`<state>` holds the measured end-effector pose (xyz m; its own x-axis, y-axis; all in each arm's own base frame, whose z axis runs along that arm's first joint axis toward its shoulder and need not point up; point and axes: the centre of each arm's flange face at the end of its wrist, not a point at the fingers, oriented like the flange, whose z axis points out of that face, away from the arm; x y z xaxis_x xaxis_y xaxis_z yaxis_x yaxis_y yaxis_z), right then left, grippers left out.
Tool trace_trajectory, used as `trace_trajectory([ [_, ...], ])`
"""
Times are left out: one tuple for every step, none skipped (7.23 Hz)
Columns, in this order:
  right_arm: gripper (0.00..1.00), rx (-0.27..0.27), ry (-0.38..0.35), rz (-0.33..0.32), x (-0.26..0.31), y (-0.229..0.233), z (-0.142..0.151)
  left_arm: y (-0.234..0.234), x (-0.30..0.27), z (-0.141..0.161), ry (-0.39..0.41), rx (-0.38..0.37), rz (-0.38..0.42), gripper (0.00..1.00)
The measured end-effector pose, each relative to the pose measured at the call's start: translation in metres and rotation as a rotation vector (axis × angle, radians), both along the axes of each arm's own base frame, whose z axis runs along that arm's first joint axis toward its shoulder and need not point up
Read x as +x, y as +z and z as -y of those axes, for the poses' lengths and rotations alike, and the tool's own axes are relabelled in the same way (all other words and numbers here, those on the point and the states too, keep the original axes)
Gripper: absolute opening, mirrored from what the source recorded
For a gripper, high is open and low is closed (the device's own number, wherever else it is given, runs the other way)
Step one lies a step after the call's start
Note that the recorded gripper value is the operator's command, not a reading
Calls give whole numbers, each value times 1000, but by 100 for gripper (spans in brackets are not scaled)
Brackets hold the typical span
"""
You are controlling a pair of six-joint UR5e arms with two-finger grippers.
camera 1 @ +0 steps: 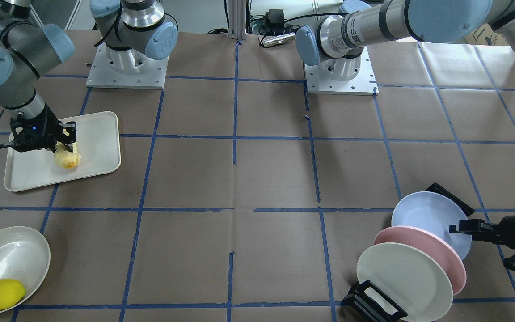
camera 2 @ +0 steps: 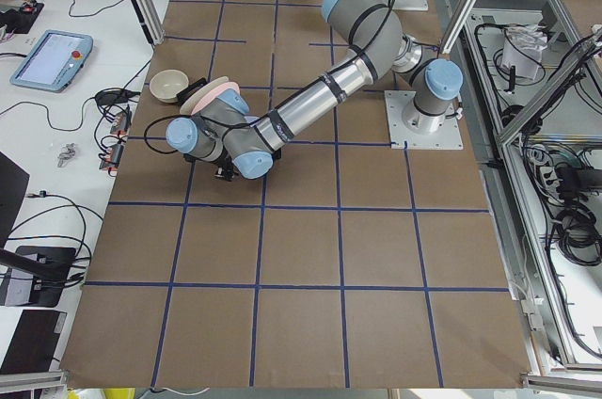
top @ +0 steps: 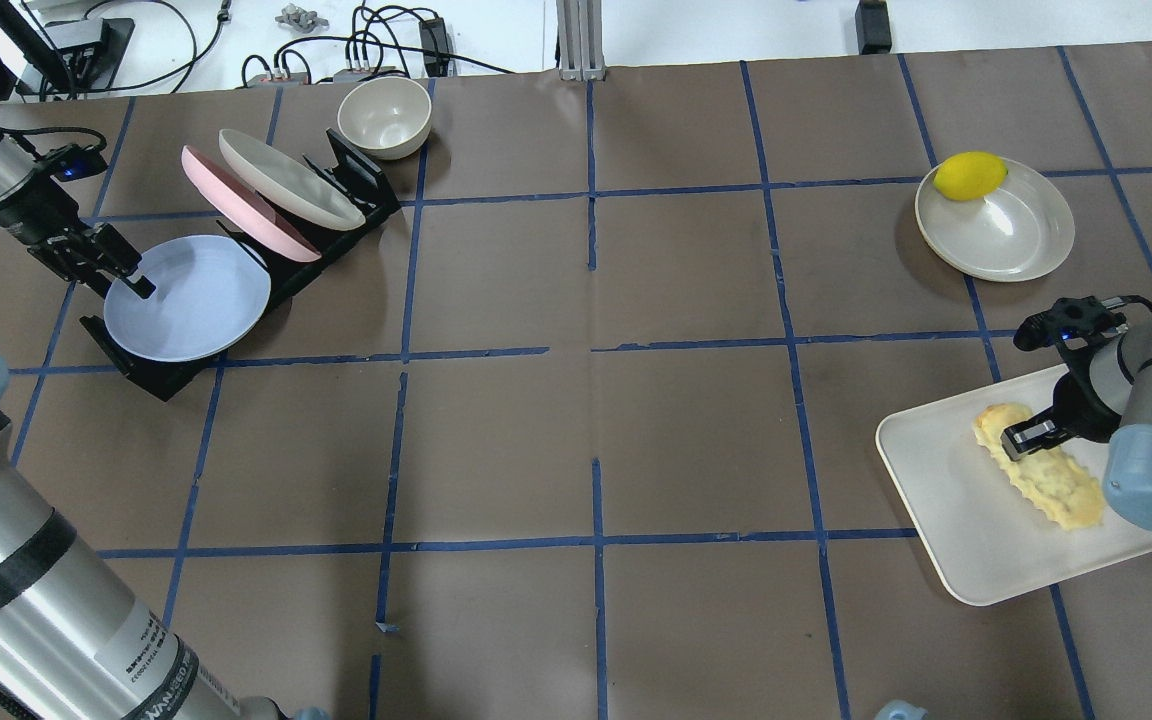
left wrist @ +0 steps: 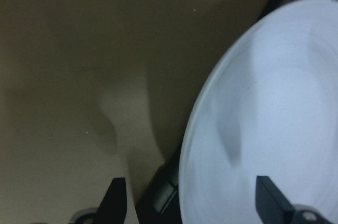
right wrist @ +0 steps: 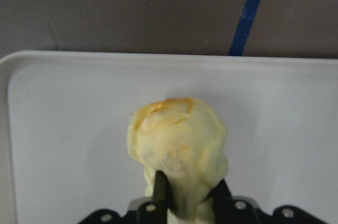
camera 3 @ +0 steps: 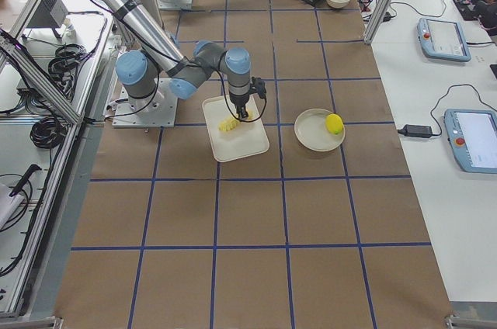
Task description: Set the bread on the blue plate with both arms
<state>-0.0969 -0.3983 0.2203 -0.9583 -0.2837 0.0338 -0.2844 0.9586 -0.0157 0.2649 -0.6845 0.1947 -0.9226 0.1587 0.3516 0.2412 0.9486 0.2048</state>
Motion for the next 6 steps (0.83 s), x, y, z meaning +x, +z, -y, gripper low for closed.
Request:
trace_trajectory([
  [9,-1,-26,-2,7,23,4,-1,-1,1,11,0,-6,10],
  [10,17,-47,4,20,51,13,2,-1,2,18,-5,-4,9],
  [11,41,-63,5,37,81,25,9,1,5,23,-14,4,8],
  [11,62,-77,1,58,115,38,17,4,9,26,-23,14,7],
  [11,76,-91,-4,89,154,51,23,6,11,27,-28,20,4],
  [13,90,-117,-9,130,190,57,27,7,11,27,-29,25,1],
])
